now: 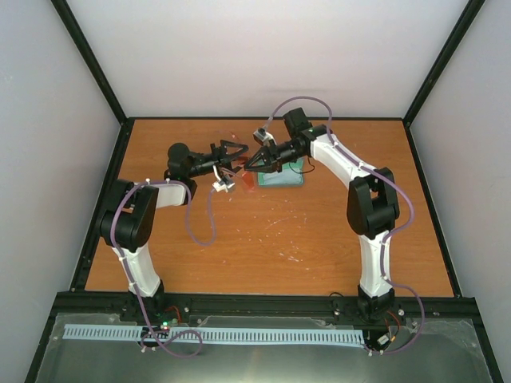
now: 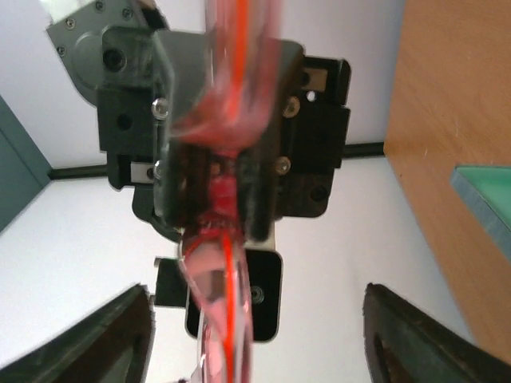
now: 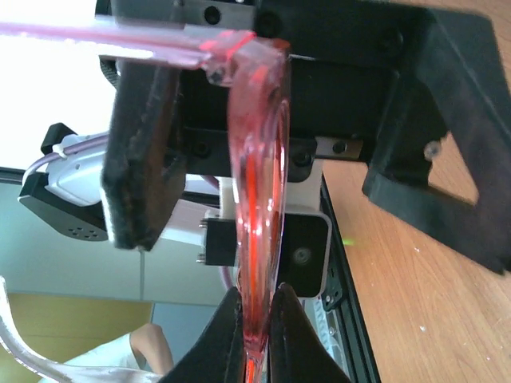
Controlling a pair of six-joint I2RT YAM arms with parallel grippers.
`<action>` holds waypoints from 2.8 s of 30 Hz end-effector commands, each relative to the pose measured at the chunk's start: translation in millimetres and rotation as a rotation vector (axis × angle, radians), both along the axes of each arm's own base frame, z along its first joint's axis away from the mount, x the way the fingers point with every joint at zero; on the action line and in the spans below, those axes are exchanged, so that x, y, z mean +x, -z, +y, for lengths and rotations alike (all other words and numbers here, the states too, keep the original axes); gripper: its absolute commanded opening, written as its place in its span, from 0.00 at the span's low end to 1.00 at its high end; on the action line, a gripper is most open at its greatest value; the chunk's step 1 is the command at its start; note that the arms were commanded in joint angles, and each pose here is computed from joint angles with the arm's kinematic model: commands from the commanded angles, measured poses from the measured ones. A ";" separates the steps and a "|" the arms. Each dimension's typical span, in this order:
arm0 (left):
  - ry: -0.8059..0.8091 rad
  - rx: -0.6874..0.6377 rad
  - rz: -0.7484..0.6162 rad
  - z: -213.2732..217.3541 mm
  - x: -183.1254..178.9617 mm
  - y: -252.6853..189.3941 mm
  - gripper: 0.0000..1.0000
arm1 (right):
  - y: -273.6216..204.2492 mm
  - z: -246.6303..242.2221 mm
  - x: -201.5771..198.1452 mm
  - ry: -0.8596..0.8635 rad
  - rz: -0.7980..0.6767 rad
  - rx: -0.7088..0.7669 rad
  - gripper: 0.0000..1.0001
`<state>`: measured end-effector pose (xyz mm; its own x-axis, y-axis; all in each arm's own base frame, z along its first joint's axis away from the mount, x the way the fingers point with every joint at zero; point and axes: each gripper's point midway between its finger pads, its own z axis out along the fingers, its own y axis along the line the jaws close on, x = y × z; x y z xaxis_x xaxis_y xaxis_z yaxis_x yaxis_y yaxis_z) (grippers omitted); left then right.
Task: Organize the sunglasses
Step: Fold the sunglasses.
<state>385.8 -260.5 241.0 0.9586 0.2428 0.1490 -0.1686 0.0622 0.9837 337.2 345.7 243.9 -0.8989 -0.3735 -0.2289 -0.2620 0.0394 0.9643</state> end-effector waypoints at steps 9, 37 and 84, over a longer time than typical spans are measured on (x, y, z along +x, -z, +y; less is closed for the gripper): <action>-0.275 -0.165 0.218 27.7 23.4 -24.1 0.94 | -2.6 -22.7 39.9 0.098 -0.098 -0.054 0.03; 0.036 -0.234 1.613 27.1 66.0 -53.4 0.21 | 45.3 -24.4 58.7 0.174 -0.161 -0.259 0.03; -0.090 -0.113 1.791 20.3 0.4 9.1 0.18 | -10.8 -48.8 158.2 0.400 -0.192 -0.143 0.03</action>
